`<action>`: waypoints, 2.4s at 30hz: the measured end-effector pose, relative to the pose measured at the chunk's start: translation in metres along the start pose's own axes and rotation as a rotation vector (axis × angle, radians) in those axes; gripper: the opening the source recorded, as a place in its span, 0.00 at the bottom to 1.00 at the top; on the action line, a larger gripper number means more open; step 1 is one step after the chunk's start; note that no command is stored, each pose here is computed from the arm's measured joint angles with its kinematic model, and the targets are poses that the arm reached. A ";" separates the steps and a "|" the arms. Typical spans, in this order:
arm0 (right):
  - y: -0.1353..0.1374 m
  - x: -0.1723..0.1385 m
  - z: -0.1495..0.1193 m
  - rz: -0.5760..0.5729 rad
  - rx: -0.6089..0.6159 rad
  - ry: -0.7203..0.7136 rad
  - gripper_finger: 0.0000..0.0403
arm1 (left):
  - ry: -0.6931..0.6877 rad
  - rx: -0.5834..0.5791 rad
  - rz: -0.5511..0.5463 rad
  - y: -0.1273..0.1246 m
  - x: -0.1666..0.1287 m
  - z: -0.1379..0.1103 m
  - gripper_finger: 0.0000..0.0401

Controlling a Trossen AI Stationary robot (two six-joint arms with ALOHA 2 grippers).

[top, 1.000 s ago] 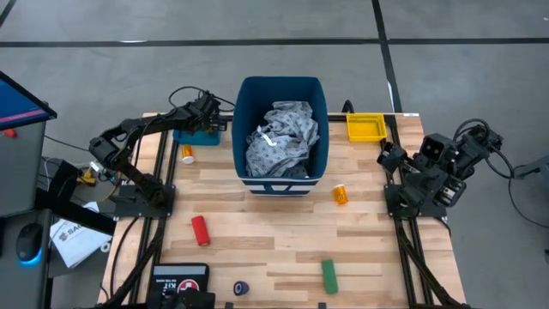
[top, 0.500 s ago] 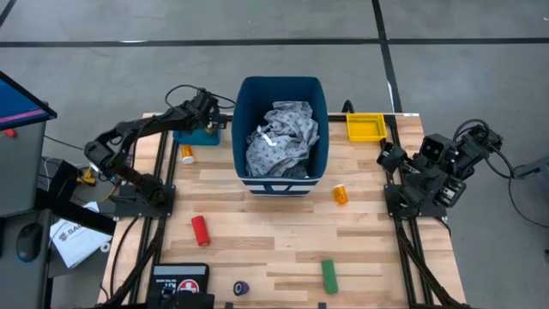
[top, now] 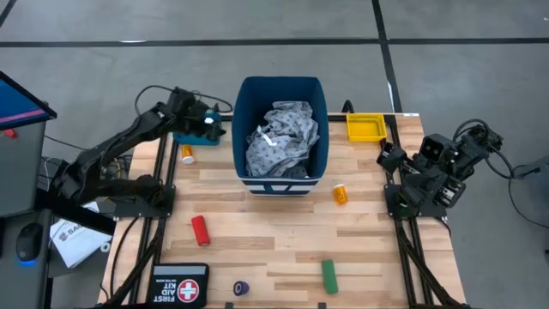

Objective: Pick & place medical supplies in basket/bin
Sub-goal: Put the left orange pill bottle into the blue bin

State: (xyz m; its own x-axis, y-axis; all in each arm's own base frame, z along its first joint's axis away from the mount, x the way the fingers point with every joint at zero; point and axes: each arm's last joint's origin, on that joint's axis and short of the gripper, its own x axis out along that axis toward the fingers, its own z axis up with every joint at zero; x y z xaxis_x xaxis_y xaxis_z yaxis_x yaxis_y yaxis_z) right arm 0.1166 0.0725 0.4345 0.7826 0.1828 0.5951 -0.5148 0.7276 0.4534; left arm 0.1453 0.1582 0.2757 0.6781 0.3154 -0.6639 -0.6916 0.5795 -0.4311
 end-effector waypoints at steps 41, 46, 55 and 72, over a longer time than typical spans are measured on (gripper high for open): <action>-0.003 0.006 -0.010 -0.005 -0.018 0.040 0.64 | -0.094 -0.436 0.694 0.017 -0.040 -0.091 0.57; -0.004 0.007 -0.012 -0.009 -0.025 0.048 0.64 | 0.007 -0.438 0.745 0.031 -0.009 -0.108 0.58; -0.003 0.007 -0.010 0.000 -0.018 0.029 0.64 | -0.075 -0.475 0.743 0.044 0.015 -0.122 0.57; -0.004 0.005 -0.005 -0.007 -0.015 0.009 0.64 | -0.085 -0.488 0.806 0.055 0.041 -0.129 0.57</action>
State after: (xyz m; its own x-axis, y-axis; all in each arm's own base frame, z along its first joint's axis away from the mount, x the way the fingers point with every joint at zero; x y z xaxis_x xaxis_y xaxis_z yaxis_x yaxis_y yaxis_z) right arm 0.1246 0.0737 0.4322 0.7890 0.1836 0.5864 -0.5043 0.7387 0.4472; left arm 0.1034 0.1061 0.1464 -0.0469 0.5489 -0.8345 -0.9744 -0.2091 -0.0828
